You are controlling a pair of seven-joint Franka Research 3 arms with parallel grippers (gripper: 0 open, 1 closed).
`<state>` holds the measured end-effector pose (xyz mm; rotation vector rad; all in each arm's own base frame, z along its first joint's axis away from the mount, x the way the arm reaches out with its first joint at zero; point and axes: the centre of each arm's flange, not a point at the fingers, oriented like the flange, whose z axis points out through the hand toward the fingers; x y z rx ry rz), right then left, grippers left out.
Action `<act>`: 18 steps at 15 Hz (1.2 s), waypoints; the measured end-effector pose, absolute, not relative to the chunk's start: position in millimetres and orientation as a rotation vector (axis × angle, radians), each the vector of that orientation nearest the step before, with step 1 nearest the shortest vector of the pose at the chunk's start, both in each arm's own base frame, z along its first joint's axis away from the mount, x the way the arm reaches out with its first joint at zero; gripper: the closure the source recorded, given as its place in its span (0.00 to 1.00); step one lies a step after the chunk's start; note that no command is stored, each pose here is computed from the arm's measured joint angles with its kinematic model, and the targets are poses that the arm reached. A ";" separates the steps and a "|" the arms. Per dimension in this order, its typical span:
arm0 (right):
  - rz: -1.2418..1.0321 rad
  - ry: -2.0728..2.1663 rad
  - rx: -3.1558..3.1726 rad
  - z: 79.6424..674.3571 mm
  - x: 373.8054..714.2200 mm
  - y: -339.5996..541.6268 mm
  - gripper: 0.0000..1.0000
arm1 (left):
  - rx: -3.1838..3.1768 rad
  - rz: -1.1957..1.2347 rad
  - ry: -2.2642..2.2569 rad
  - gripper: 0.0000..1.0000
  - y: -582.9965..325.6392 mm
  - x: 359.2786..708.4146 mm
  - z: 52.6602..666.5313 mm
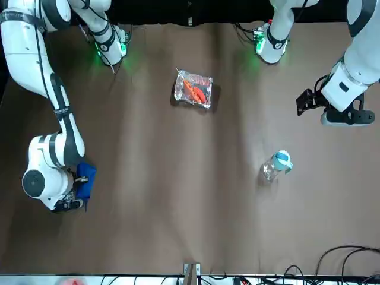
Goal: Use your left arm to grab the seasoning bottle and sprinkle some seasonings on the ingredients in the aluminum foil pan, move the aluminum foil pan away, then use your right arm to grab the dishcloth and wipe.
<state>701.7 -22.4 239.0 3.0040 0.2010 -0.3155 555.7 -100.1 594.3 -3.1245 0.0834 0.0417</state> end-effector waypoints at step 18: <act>-0.304 0.090 3.128 241.0 705.1 -2.8 0.03 | -3.125 0.038 0.086 0.00 -100.2 555.7 595.6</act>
